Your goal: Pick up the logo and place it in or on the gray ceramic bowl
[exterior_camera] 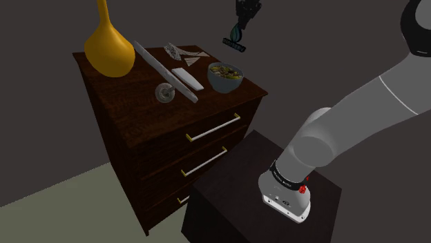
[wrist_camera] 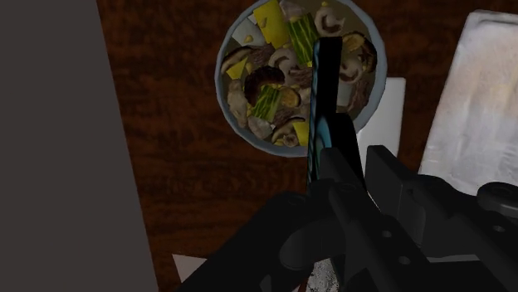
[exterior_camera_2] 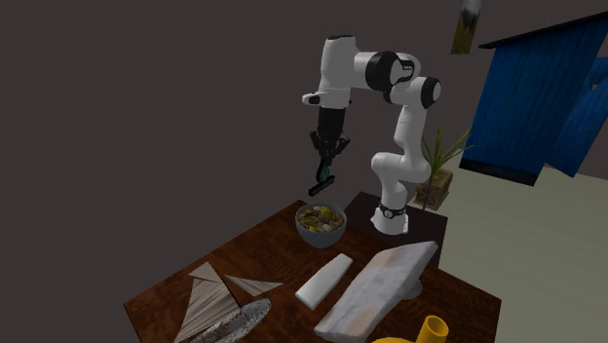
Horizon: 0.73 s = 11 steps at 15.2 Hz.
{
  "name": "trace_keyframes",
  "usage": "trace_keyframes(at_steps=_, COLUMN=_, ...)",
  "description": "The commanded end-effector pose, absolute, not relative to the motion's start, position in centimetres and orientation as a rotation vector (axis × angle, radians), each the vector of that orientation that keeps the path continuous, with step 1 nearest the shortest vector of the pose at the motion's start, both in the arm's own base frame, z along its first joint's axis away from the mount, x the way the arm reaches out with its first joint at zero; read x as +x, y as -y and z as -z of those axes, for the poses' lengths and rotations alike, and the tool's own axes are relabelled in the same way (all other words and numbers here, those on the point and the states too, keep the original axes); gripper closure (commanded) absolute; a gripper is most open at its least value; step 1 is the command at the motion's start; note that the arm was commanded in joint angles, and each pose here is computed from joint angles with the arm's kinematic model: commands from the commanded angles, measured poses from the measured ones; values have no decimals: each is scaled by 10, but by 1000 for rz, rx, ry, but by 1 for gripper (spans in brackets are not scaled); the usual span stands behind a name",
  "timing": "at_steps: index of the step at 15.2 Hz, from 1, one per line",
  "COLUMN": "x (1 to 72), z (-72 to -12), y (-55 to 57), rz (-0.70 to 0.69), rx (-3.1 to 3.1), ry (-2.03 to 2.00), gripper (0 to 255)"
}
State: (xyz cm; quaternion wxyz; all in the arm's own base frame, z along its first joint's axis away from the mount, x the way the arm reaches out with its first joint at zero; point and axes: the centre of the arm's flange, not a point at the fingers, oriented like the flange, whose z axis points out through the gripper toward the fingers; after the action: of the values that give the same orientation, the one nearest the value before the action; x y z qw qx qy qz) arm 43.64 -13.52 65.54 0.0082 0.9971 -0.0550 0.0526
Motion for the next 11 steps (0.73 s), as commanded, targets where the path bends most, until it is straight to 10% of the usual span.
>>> trace_keyframes(at_steps=1, x=437, z=-645, y=135, rz=-165, rx=3116, ry=172, gripper=255)
trace_keyframes(at_steps=11, x=437, z=-592, y=135, rz=-165, rx=3116, ry=172, gripper=255)
